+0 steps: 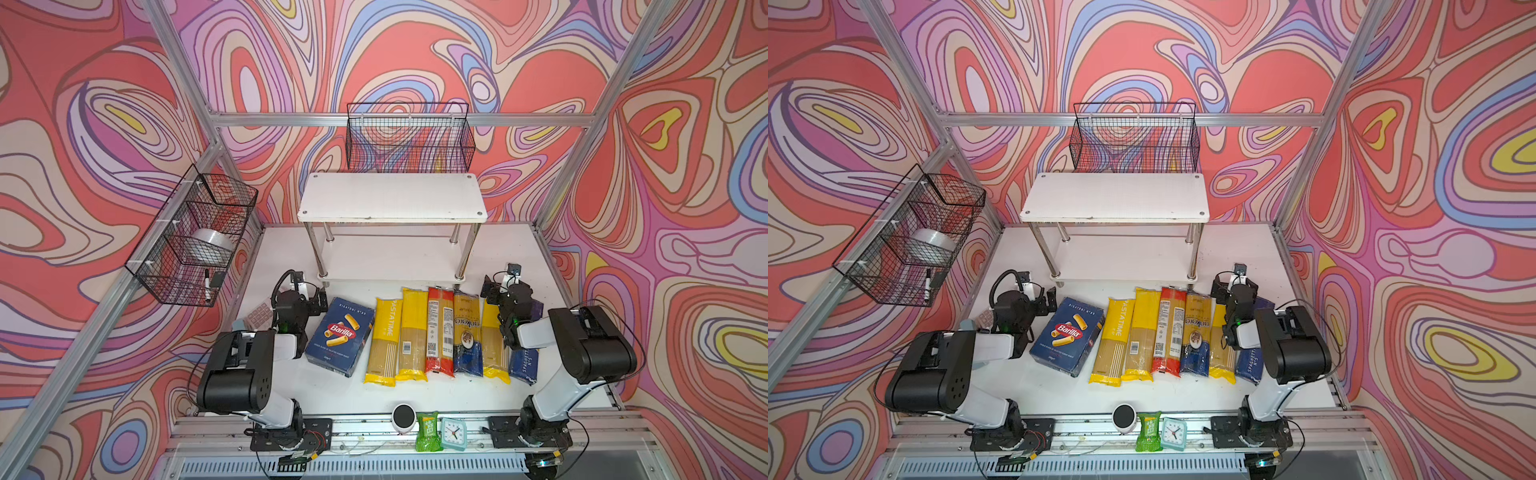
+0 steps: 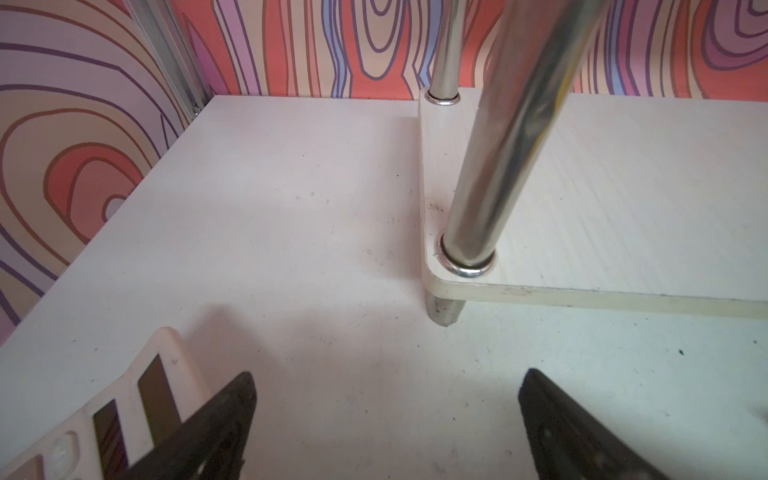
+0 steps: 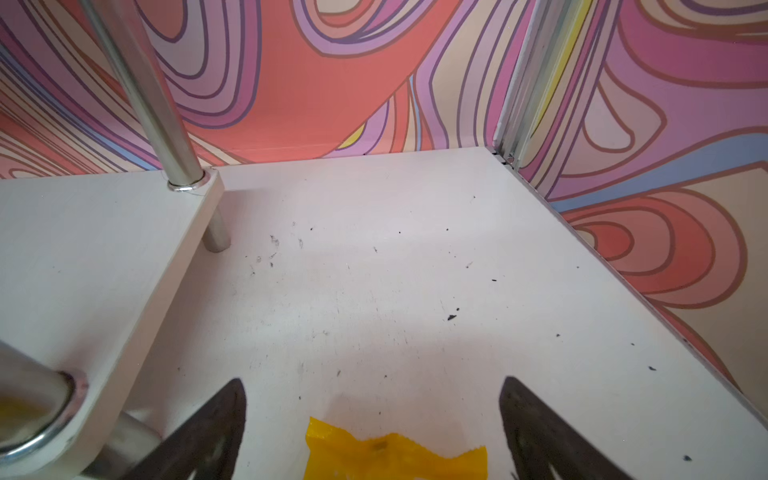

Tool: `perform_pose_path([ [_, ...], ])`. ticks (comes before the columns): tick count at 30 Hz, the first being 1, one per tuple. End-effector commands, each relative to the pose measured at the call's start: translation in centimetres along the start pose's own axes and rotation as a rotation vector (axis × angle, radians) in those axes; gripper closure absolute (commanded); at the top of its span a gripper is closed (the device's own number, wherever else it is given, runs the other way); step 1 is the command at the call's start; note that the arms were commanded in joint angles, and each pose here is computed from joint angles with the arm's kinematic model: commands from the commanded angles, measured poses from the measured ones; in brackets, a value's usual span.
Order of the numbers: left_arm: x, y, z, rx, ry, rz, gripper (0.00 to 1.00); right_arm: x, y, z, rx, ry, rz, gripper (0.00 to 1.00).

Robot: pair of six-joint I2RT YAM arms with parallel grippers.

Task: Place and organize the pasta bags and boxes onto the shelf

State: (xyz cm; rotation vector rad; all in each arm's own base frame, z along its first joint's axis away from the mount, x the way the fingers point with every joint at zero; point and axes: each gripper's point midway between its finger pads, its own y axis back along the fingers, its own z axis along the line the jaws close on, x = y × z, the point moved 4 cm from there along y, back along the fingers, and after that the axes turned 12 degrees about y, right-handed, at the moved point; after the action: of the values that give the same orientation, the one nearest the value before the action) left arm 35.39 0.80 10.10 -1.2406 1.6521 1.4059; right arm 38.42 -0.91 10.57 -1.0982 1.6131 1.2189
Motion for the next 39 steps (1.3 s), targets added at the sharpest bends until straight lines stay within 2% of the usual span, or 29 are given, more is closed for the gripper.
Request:
perform_pose_path([
  [1, -0.06, -0.14, -0.41, 0.017, -0.019, -0.006, 0.0, -0.03, -0.2, 0.08, 0.001, 0.004, -0.002, 0.02],
  [39, -0.01, -0.15, -0.4, 0.016, -0.02, -0.004, 0.0, -0.04, -0.33, -0.03, 0.001, -0.006, 0.003, 0.02],
])
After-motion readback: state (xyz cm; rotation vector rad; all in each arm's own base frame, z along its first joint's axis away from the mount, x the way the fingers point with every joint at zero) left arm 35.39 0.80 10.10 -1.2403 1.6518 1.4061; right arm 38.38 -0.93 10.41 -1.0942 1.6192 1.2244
